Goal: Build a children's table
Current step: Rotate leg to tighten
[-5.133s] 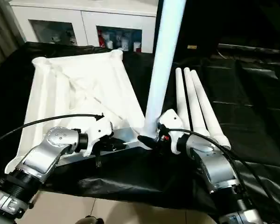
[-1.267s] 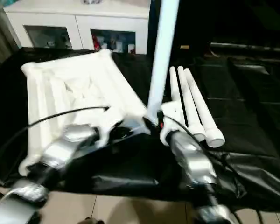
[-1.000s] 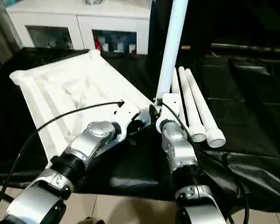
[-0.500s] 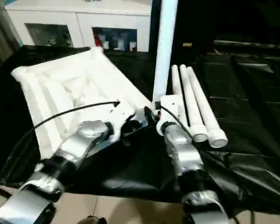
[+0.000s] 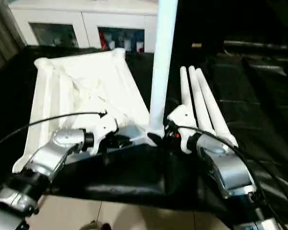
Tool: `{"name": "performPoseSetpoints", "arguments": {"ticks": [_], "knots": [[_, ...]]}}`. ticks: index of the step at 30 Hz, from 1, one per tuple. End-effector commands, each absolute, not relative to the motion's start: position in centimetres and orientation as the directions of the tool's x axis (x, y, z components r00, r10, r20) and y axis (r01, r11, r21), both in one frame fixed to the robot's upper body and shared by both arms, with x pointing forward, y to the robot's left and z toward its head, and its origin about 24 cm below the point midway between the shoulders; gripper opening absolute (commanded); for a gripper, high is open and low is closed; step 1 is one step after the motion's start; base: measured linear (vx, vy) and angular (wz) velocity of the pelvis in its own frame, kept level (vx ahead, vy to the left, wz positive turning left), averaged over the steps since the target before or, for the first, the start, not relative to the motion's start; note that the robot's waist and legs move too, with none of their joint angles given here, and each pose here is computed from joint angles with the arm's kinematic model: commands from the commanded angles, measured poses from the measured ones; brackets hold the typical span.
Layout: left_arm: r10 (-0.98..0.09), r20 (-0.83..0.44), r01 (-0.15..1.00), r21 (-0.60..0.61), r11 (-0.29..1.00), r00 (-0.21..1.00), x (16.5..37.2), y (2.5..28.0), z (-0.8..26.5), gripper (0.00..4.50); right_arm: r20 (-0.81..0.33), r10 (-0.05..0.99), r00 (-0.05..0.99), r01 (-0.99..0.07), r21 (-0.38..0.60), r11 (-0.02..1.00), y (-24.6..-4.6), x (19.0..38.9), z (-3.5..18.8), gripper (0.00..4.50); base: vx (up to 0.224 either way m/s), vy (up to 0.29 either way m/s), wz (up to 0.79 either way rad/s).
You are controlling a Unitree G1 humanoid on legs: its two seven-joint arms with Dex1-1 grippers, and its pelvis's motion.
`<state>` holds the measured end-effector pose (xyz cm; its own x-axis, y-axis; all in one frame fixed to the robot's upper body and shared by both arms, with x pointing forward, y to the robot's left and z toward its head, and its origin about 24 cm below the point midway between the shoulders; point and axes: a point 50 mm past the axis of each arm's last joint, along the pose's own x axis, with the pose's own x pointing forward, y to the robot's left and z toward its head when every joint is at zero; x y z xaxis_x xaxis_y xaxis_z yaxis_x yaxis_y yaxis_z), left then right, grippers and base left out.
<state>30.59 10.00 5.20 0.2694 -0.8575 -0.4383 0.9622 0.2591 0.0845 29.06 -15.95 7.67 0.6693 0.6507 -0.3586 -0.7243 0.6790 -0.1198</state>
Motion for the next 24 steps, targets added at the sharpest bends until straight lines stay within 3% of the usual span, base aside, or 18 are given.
{"name": "performPoseSetpoints", "arguments": {"ticks": [1, 9, 10, 19, 24], "knots": [[-0.903, -0.377, 0.978, 0.107, 0.180, 0.207, 30.2, 8.7, 6.7, 0.00, -0.358, 0.667, 0.653, -0.737, -0.101, 0.668, -15.6, 28.9, 7.9, 4.43, 0.000, 0.000, 0.00], [-0.898, -0.383, 0.976, 0.109, 0.189, 0.217, 30.1, 8.8, 6.6, 0.00, -0.395, 0.684, 0.613, -0.761, -0.060, 0.646, -15.4, 28.6, 7.2, 4.43, 0.000, 0.000, 0.00], [-0.897, -0.384, 0.976, 0.109, 0.190, 0.218, 30.1, 8.9, 6.6, 0.00, -0.399, 0.683, 0.611, -0.760, -0.055, 0.648, -15.4, 28.6, 7.1, 4.17, 0.000, 0.000, 0.00], [-0.893, -0.393, 0.975, 0.108, 0.192, 0.219, 30.1, 9.0, 6.6, 0.00, -0.403, 0.679, 0.613, -0.751, -0.032, 0.660, -15.4, 28.5, 6.8, 3.63, 0.000, 0.000, 0.00], [-0.892, -0.395, 0.976, 0.107, 0.191, 0.218, 30.1, 9.0, 6.6, 0.00, -0.412, 0.680, 0.607, -0.752, -0.021, 0.659, -15.5, 28.3, 6.4, 3.06, 0.000, 0.000, 0.00]]}}
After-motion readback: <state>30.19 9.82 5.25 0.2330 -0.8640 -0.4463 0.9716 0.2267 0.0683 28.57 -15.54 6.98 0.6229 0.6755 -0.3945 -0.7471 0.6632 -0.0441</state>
